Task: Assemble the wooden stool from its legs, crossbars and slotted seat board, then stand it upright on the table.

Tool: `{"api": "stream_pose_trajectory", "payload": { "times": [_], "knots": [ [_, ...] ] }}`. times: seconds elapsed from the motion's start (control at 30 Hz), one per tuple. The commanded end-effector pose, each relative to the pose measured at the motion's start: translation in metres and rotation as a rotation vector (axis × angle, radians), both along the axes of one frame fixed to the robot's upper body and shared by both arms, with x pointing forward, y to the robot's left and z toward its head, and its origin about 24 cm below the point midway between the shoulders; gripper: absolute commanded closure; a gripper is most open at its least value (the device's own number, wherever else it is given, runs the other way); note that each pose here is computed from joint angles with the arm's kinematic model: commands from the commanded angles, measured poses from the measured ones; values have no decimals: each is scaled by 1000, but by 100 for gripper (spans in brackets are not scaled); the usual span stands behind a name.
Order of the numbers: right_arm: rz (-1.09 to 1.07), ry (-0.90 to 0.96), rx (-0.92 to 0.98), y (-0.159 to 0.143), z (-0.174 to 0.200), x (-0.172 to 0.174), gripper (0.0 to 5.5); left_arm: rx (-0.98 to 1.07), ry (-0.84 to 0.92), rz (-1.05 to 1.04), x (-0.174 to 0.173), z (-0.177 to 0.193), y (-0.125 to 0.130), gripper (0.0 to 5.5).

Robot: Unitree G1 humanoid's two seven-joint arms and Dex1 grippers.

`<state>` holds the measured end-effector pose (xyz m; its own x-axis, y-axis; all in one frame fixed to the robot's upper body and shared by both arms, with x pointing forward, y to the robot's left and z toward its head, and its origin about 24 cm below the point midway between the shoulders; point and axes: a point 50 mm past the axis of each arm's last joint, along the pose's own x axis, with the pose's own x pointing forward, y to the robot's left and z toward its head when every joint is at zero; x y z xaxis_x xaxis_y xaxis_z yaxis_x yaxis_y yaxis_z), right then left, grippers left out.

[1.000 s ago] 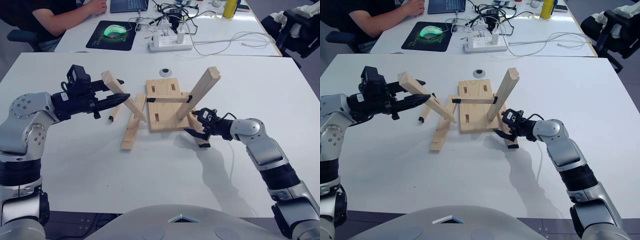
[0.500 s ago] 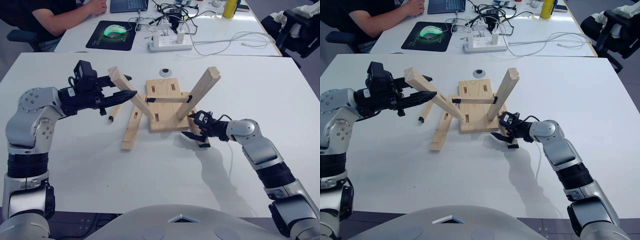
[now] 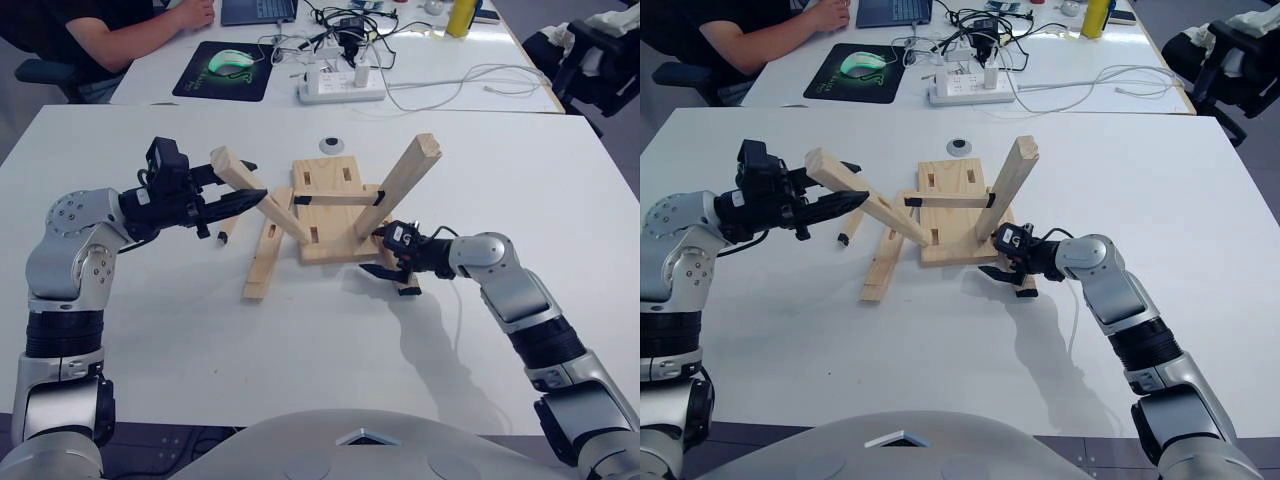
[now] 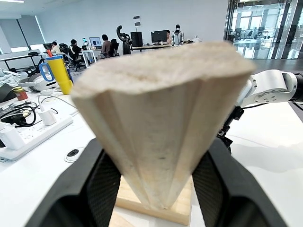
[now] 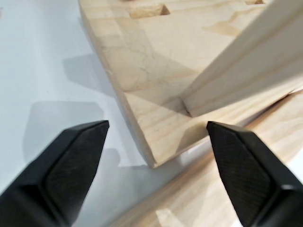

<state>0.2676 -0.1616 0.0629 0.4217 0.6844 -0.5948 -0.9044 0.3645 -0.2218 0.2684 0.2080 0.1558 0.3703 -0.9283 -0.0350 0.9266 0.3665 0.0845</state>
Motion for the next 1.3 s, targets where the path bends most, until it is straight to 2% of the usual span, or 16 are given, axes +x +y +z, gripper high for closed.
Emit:
{"api": "stream_pose_trajectory", "payload": {
  "times": [0.03, 0.4, 1.0, 1.3],
  "knots": [
    [15, -8, -15, 2, 2, 2, 166, 100, 103, -16, -3, -19, 2, 342],
    [-9, 17, -49, 0, -8, -7, 166, 285, 135, -81, 2, -12, 10, 342],
    [-56, 58, -44, 1, -20, -19, 166, 192, -11, -142, 20, 52, -7, 342],
    [-35, 71, -48, 4, -21, -21, 166, 254, 28, -163, 25, 24, -5, 342]
  ]
}}
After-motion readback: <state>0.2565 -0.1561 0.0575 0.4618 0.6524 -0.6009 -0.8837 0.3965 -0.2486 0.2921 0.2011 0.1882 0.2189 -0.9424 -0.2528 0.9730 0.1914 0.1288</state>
